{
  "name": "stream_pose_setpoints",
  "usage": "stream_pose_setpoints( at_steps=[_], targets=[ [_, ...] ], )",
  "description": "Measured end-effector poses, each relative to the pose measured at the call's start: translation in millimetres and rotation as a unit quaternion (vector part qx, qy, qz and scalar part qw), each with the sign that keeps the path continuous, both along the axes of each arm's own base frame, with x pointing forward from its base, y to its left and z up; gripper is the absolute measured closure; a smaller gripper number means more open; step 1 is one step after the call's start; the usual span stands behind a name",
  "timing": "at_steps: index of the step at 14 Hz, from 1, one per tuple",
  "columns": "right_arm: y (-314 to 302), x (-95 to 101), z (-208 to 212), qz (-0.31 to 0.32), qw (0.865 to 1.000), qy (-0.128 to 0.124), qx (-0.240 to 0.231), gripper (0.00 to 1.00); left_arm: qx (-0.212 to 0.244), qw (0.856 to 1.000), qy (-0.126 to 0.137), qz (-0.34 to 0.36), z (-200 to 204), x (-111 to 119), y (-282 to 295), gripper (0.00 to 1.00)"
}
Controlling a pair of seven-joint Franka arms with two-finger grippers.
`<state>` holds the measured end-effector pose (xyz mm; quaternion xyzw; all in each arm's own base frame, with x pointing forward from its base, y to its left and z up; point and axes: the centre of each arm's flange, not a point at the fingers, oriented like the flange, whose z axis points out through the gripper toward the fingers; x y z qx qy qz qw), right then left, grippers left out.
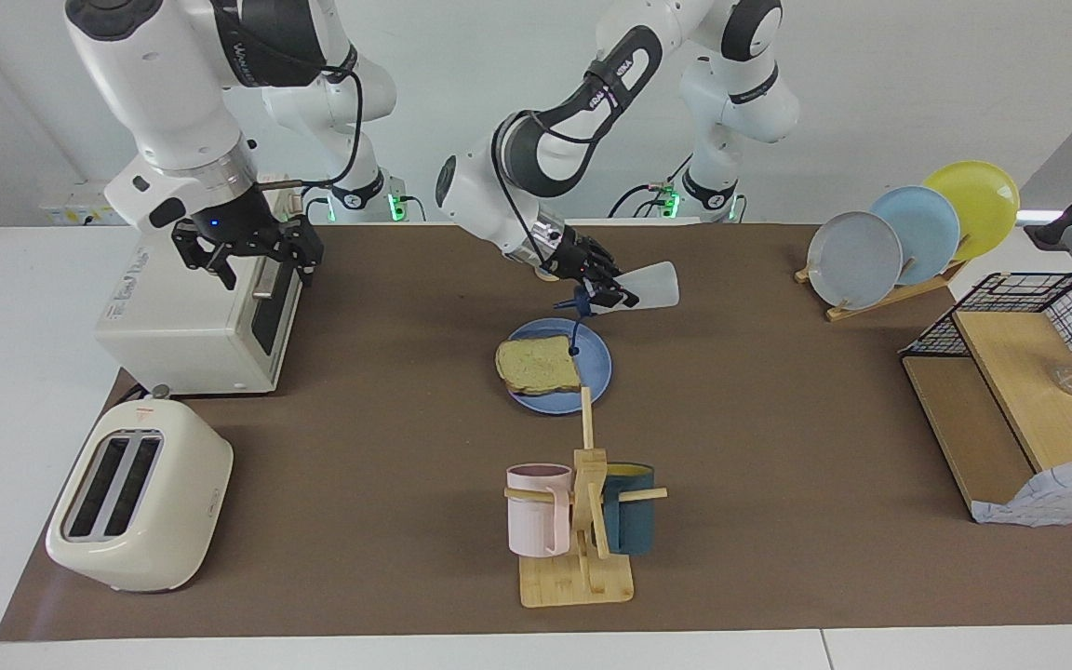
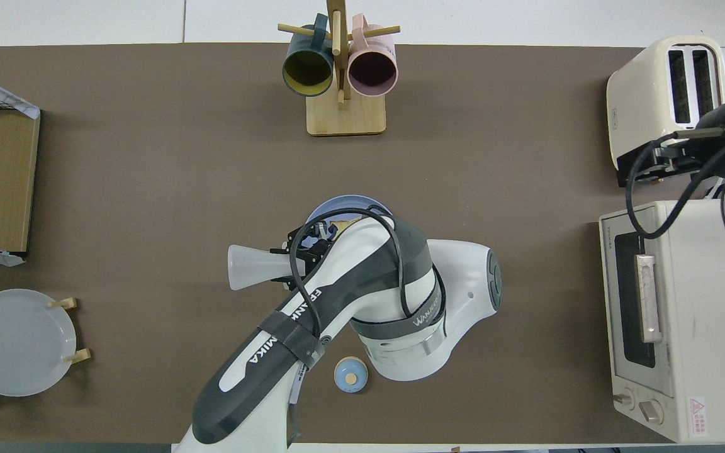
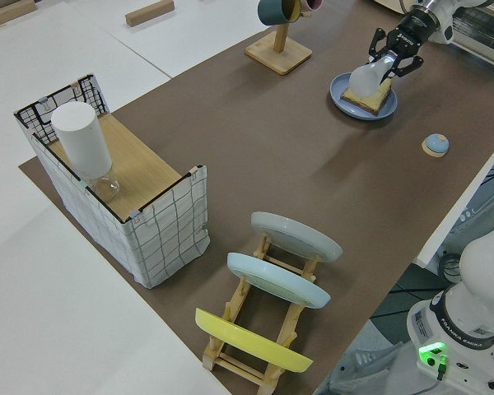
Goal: Put bread on plate and add seasoning
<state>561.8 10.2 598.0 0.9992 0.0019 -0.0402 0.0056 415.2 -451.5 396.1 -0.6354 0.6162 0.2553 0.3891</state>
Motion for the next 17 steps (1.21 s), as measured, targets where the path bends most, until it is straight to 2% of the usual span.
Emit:
stream_pose_setpoints(
  at_steps=[2,4,5,7,9,11,14,17],
  targets=[
    [-0.7,-12.4,-0.3,0.0,1.0,0.0,0.001,0.0,0.012,1.0,-0.003,0.005,2.6,0.1,3.1,0.59],
    [2.8,-10.9,4.7,0.009,0.999,-0.037,0.001,0.0,0.039,0.999,-0.007,0.009,-2.5,2.7,7.1,0.59],
    [2.8,-9.9,3.7,0.014,0.999,-0.042,-0.003,0.0,0.063,0.998,-0.008,0.013,-13.3,6.3,5.0,0.59],
    [1.4,-10.5,-2.1,0.016,0.999,-0.036,-0.007,0.0,0.105,0.994,-0.012,0.024,-43.8,17.9,-8.2,0.59],
    [1.0,-11.3,-6.3,0.016,0.999,-0.03,-0.007,0.0,0.146,0.989,-0.028,0.022,-65.8,23.9,-16.0,0.59],
    [0.9,-11.4,-6.6,0.016,0.999,-0.029,-0.007,0.0,0.175,0.984,-0.046,0.004,-80.8,19.5,-25.9,0.59],
    [0.9,-13.9,-8.4,0.016,1.0,-0.018,-0.007,0.0,0.197,0.976,-0.084,-0.03,-80.4,12.8,-40.4,0.59],
    [0.2,-15.8,-9.8,0.015,1.0,-0.009,-0.007,0.0,0.2,0.972,-0.103,-0.064,-78.9,-13.0,-64.9,0.59]
  ],
)
